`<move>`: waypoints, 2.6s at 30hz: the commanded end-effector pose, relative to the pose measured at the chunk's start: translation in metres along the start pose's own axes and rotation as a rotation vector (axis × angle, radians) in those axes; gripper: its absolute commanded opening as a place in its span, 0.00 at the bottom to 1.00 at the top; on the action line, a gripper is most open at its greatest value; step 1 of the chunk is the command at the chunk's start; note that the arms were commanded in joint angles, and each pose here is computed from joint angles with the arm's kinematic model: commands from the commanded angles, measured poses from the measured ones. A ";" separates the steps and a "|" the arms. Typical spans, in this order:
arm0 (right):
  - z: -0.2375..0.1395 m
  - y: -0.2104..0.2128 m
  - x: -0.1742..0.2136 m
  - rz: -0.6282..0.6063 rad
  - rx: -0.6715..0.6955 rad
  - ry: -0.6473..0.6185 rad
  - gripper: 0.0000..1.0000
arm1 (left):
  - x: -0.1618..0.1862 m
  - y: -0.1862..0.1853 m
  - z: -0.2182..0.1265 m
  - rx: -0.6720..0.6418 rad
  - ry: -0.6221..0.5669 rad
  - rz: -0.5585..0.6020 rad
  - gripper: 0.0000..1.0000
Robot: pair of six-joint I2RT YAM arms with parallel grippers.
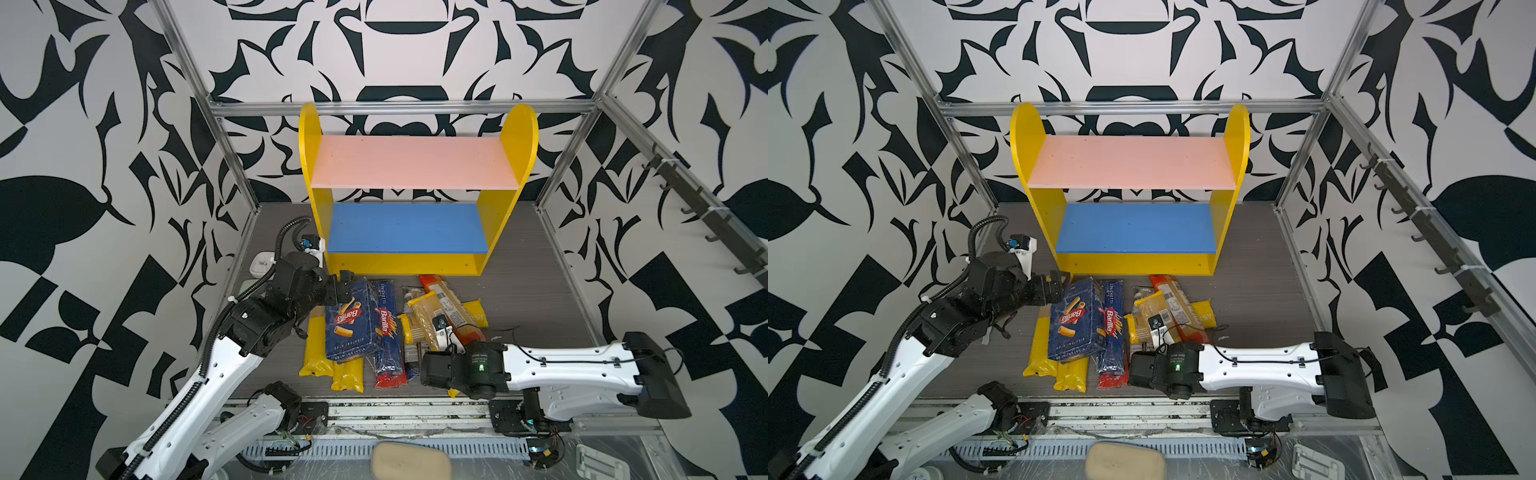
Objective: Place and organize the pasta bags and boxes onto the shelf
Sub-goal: 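Lower the right gripper over the yellow-banded spaghetti bag while the left arm reaches forward, then close the right gripper on the yellow-banded spaghetti bag and lift it, then raise the spaghetti bag with the right gripper above the pink shelf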
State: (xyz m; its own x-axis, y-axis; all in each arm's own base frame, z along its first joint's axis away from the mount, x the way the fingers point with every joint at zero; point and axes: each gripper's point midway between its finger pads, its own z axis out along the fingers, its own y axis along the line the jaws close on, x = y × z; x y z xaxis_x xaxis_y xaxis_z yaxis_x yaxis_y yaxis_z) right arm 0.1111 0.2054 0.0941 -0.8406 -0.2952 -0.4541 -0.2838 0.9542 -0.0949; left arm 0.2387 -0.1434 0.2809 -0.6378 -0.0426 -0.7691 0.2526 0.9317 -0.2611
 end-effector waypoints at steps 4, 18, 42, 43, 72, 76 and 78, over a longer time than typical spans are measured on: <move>0.011 -0.008 0.019 0.088 -0.031 0.026 0.99 | 0.014 -0.022 -0.001 0.063 0.088 0.054 0.99; 0.038 -0.018 0.043 0.114 -0.035 0.122 0.99 | -0.005 -0.050 0.007 0.117 0.062 0.104 0.99; 0.074 0.001 0.035 0.082 -0.085 0.275 0.45 | -0.008 -0.059 0.006 0.125 0.140 0.161 0.99; 0.070 0.000 0.033 0.088 -0.088 0.268 0.41 | -0.007 -0.057 0.006 0.119 0.142 0.162 0.99; -0.109 -0.015 -0.106 0.067 -0.227 -0.098 0.00 | 0.017 -0.024 0.015 -0.017 0.177 0.184 0.99; -0.146 -0.026 -0.132 0.056 -0.211 -0.171 0.00 | 0.014 -0.027 0.017 -0.015 0.174 0.194 0.99; -0.164 -0.032 -0.144 0.049 -0.202 -0.203 0.00 | 0.012 -0.028 0.017 -0.010 0.172 0.199 0.99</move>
State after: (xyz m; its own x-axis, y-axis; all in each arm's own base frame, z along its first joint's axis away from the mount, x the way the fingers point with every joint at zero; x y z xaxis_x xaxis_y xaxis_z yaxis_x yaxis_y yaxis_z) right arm 0.1471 0.2231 0.2585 -0.8382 -0.2432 -0.4881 -0.3503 0.9261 0.1400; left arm 0.2364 -0.1776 0.2650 -0.6958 0.1950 -0.6912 0.3753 0.9193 -0.1185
